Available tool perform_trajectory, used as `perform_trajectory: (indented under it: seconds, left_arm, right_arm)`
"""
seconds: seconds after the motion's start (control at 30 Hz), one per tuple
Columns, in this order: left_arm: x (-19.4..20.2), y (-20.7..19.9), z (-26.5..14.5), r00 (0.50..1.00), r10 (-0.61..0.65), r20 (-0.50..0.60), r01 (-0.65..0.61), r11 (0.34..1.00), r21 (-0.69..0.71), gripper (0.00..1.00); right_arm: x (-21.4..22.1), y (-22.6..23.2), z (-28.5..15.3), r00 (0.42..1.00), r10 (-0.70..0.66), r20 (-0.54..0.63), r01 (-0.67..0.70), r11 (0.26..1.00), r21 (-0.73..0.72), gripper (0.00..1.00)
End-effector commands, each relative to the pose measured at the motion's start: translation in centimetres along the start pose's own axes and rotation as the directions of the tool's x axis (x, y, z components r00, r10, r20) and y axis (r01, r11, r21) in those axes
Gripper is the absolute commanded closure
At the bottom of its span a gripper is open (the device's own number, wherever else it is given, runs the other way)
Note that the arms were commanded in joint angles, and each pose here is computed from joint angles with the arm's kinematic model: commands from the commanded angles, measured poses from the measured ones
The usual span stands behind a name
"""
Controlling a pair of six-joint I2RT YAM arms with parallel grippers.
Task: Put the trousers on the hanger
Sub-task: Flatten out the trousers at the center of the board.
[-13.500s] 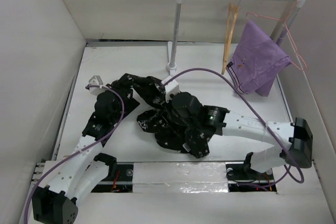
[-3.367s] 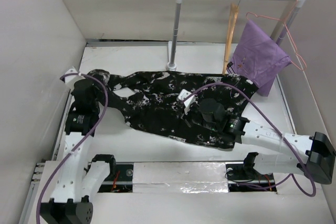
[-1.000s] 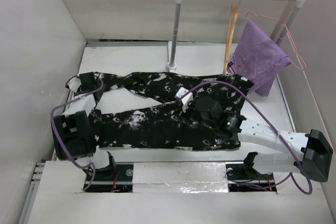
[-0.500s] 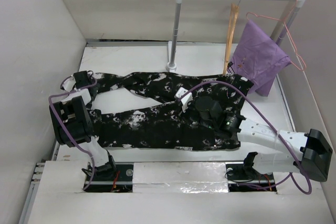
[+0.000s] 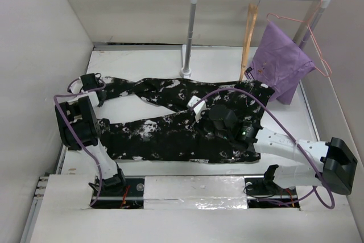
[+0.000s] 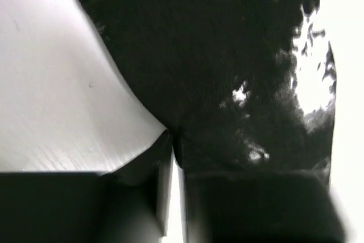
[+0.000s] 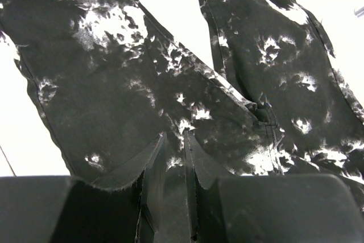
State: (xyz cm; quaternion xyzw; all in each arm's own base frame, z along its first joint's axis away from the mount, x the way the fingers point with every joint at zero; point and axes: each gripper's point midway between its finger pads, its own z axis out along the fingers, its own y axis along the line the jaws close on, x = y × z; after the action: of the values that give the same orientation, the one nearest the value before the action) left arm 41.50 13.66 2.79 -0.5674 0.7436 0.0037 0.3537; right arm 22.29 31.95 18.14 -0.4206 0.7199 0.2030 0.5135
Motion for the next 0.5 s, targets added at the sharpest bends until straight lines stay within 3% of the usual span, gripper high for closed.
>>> perform_trajectory:
  seconds: [0.0,0.2,0.47]
  left_arm:
    - [-0.5,-0.9,-0.3,1.0,0.018,-0.009,-0.018,1.0,0.023,1.0]
    - [-2.5,-2.5,-3.1,0.999,0.03,0.04,-0.034,0.995,0.099,1.0]
    - [-6.5,-6.1,-14.4,0.978,0.019,0.206,-0.081,0.953,0.292,1.0]
  right_arm:
    - [-2.1,-0.5,0.0,0.998,0.007,0.068,-0.008,1.0,0.018,0.75]
    - [-2.2,-0.5,-0.1,0.997,0.009,0.072,-0.01,1.0,0.015,0.75]
    - [-2.8,-0.5,-0.8,0.996,0.012,0.092,-0.013,1.0,0.011,0.75]
